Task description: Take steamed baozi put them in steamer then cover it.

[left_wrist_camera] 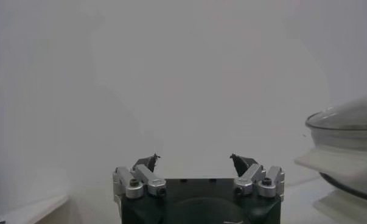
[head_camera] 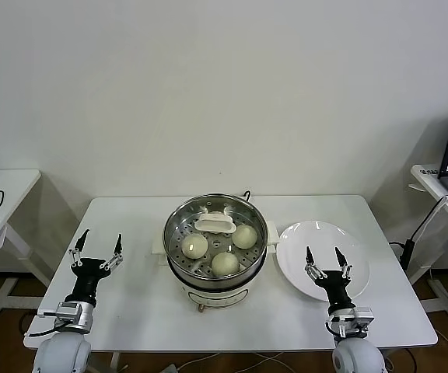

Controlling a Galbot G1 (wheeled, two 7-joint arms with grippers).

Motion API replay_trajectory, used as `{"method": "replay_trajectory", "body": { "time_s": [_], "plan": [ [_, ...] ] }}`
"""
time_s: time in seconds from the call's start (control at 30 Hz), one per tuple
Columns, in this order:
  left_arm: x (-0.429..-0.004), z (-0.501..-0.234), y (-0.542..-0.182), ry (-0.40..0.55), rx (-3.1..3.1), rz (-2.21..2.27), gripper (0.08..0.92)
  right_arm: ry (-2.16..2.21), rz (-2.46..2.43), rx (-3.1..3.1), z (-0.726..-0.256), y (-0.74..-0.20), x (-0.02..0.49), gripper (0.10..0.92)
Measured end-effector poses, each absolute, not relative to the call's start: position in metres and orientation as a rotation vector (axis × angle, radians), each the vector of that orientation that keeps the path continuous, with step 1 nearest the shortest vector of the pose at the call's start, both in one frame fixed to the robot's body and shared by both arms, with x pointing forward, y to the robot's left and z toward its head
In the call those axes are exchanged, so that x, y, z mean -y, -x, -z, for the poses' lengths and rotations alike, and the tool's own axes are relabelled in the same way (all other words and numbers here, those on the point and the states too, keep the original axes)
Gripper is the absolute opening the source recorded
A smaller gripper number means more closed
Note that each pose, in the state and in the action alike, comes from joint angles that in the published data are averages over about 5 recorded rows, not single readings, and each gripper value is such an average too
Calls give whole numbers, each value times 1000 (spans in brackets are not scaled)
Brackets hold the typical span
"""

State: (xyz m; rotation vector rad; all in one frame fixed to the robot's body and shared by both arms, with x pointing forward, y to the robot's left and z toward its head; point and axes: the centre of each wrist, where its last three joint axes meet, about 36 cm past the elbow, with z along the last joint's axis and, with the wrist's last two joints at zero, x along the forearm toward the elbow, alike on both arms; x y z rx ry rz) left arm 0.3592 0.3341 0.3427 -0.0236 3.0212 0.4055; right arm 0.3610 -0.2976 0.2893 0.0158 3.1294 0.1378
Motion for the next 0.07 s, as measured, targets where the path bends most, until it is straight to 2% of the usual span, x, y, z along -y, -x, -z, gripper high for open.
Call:
{"method": "replay_trajectory", "body": {
  "time_s": [0.07],
  "plan": [
    [-334, -342, -359, 24, -3022, -404, 823, -16, -139, -3130, -289, -361, 297, 823]
  ]
}}
